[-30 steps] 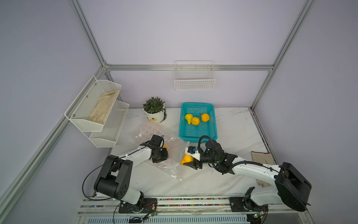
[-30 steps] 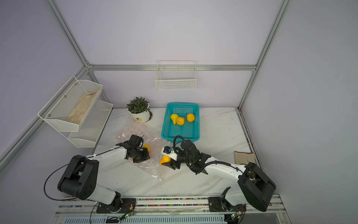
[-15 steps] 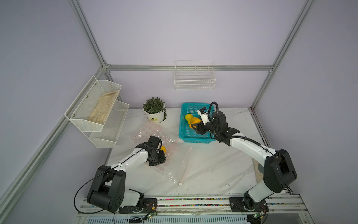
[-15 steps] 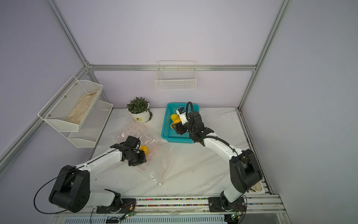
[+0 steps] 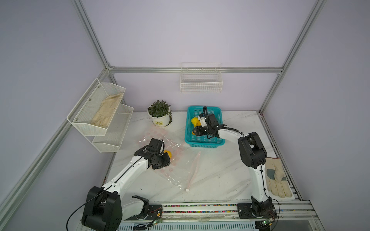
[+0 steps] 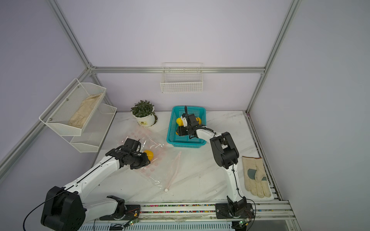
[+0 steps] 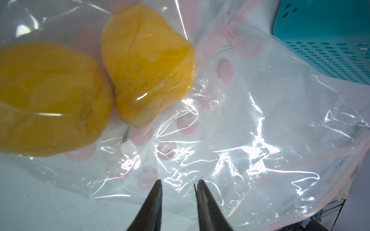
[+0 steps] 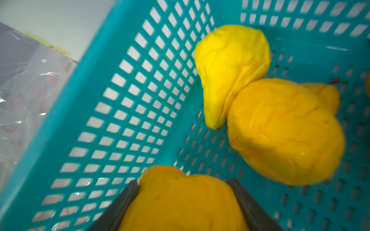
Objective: Open the zip-top bag and take out the pear
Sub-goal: Place the pear in the basket, then open the zipper of the food storage bag at the center of the board, then pick up the pear from the zipper food storage bag.
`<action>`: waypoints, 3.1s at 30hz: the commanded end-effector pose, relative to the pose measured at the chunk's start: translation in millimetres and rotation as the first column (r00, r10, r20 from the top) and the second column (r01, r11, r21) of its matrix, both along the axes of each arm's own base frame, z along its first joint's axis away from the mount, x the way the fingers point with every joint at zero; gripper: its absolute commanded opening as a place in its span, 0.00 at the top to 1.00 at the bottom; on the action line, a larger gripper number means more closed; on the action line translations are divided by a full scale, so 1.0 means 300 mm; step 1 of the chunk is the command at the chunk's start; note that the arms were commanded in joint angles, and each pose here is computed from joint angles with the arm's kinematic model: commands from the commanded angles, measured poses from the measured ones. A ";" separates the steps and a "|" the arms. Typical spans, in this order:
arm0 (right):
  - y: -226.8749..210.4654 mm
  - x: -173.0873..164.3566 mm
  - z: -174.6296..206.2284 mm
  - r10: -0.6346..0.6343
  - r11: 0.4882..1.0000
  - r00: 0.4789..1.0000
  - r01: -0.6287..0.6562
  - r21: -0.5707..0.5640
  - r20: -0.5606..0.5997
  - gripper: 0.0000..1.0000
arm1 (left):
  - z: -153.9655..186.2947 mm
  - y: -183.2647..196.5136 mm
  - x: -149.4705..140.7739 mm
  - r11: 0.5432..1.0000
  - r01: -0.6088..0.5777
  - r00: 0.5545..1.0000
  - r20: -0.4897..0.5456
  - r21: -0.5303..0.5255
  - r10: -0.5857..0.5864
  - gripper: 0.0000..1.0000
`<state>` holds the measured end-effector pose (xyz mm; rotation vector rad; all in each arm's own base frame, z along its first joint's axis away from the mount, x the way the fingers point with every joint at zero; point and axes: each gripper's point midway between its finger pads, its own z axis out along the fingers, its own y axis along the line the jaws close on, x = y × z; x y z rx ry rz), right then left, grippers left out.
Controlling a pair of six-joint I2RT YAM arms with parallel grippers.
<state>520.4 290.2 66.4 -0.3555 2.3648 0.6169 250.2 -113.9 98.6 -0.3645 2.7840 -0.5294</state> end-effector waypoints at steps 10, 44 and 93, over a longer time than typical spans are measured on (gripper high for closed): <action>0.049 0.034 0.194 0.008 0.993 0.991 -0.024 0.116 0.132 0.22 | 0.166 -0.094 0.027 0.993 0.091 0.988 0.128 -0.076 -0.081 0.68; -0.227 -0.598 0.465 0.038 0.983 0.993 -0.057 0.175 0.108 0.26 | 0.032 -0.419 -0.118 0.823 0.315 0.942 -0.048 0.472 -0.332 0.89; 0.463 -0.792 0.185 0.137 0.852 0.978 -0.197 0.485 0.156 0.82 | 0.410 -0.560 -0.126 0.866 0.467 0.849 0.366 -0.179 -0.382 1.00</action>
